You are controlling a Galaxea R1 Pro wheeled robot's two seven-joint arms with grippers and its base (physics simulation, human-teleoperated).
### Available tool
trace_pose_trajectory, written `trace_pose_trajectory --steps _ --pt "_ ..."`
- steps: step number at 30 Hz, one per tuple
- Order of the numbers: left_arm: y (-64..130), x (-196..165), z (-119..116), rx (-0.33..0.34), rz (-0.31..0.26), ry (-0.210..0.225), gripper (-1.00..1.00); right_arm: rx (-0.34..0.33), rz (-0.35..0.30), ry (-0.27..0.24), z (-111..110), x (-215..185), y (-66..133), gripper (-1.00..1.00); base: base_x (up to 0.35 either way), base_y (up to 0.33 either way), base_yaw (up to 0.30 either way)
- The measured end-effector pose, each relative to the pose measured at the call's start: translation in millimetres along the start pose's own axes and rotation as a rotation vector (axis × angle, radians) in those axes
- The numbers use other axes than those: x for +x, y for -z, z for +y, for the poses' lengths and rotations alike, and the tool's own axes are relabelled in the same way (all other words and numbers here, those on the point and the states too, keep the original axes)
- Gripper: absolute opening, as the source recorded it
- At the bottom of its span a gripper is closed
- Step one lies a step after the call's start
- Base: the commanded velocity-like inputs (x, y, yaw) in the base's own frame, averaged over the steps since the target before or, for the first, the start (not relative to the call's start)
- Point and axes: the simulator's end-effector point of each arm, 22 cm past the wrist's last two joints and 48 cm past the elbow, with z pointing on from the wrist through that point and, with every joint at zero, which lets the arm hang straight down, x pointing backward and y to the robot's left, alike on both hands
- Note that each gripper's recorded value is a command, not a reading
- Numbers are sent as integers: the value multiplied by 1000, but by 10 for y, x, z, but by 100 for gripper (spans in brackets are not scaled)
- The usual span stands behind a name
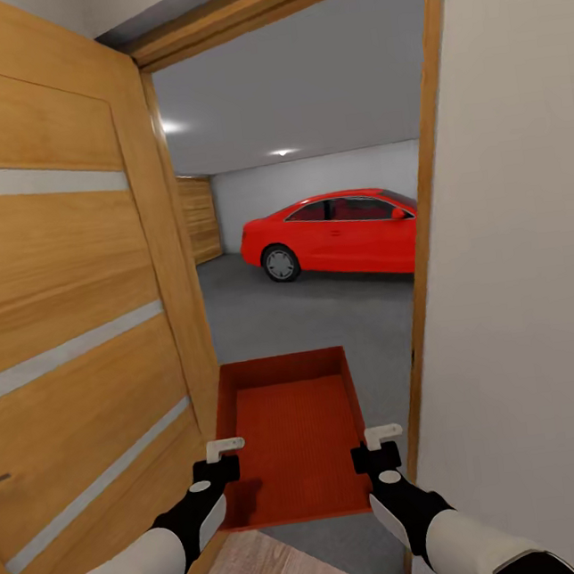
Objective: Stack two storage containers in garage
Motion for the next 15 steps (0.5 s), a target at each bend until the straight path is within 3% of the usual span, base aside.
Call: trace_pose_trajectory --steps 10,15 --pt "0 -3 1 0 0 0 -100 0 0 0 1 -2 0 -100 2 1 -61" --pt "3 -7 -2 0 -2 1 -100 -1 -1 0 -3 -7 1 -100 107 133 -2"
